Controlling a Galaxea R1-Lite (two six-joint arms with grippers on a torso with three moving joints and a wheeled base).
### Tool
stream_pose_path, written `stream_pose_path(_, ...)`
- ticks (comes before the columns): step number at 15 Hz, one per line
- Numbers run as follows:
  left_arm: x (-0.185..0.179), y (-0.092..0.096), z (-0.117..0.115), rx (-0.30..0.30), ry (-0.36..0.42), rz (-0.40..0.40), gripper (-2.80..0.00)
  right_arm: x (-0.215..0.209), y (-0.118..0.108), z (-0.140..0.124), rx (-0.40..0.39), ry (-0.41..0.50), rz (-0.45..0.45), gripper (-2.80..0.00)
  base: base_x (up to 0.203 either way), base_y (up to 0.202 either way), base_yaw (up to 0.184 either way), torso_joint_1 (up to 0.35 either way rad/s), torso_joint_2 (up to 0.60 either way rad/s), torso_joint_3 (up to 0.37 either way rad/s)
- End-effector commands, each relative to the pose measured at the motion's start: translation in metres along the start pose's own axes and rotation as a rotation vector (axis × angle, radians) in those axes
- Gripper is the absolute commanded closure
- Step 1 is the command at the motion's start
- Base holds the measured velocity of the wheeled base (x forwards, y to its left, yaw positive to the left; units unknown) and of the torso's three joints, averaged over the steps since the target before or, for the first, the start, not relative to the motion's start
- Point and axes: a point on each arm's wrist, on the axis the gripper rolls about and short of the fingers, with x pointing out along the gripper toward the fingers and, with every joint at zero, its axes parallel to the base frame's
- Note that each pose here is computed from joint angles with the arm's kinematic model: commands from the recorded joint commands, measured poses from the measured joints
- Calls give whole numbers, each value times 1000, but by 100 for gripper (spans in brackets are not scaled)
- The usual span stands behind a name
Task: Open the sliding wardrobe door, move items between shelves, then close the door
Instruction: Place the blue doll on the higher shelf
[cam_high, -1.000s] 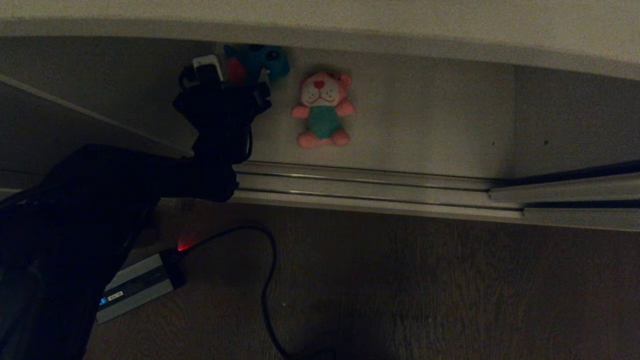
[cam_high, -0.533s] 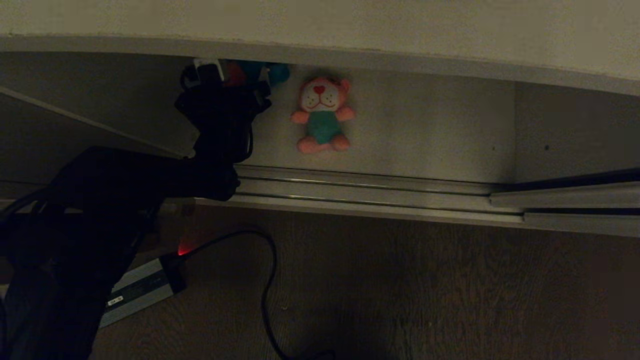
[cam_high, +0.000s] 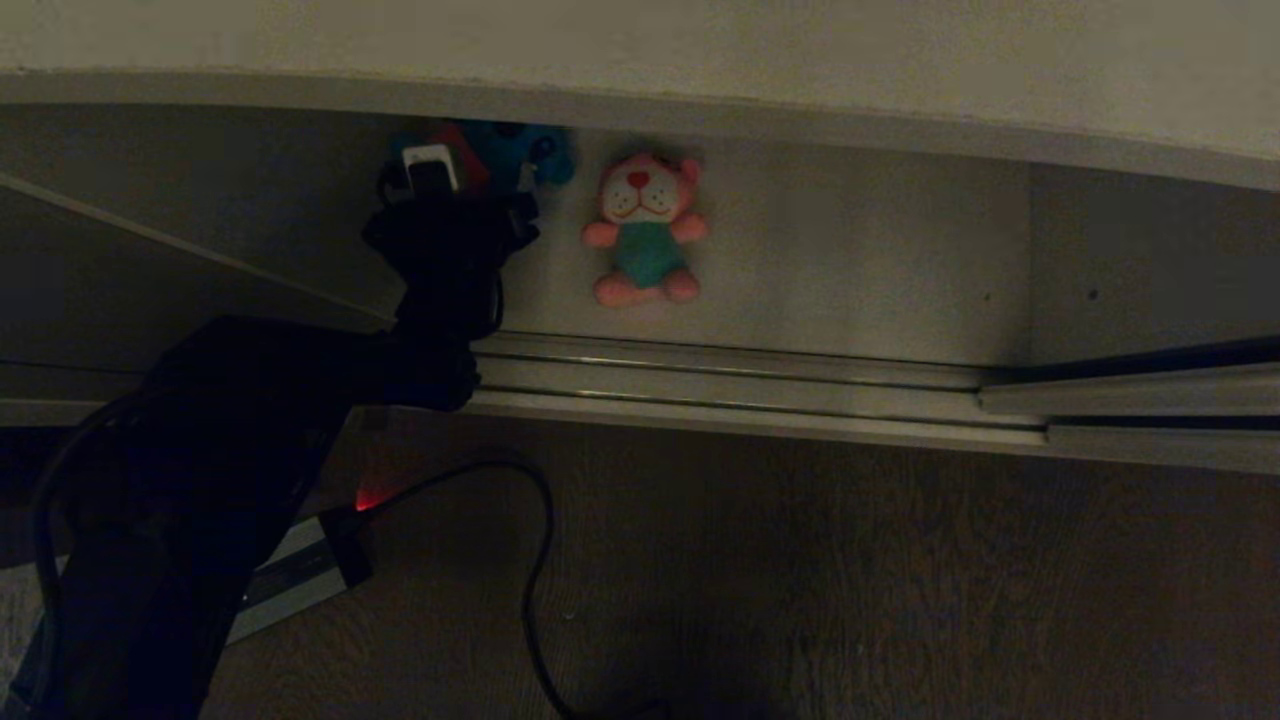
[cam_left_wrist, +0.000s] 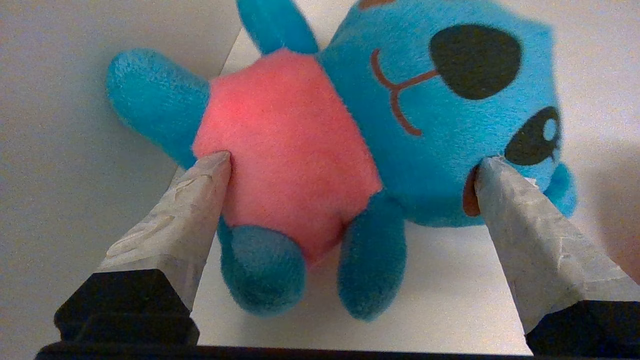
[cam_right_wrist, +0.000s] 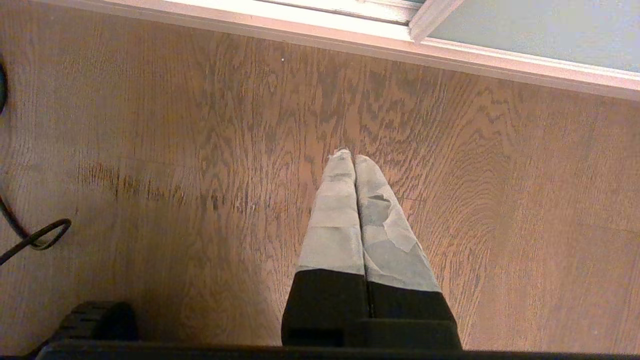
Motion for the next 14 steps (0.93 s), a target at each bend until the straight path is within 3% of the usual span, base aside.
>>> stream_pose_path(1, -1, 2, -5, 3, 0, 6, -280, 0, 0, -1, -1, 0, 1, 0, 0, 0, 0, 0, 0, 0)
stream_pose_path(2, -1, 2, -4, 3, 0, 7, -280, 0, 0, -1, -1, 1, 1, 0, 0, 0, 0, 0, 0, 0)
stream_pose_path(3, -1, 2, -4, 2, 2, 7, 0, 0, 0, -1, -1, 1, 1, 0, 0, 0, 0, 0, 0, 0)
stream_pose_path(11, 0, 1, 0, -11, -12, 3, 0, 0, 0, -1, -1, 3, 1, 0, 0, 0, 0, 0, 0, 0)
stream_pose_path(14, 3, 1, 19, -37, -42, 8, 0, 0, 0, -1, -1, 3, 1, 0, 0, 0, 0, 0, 0, 0)
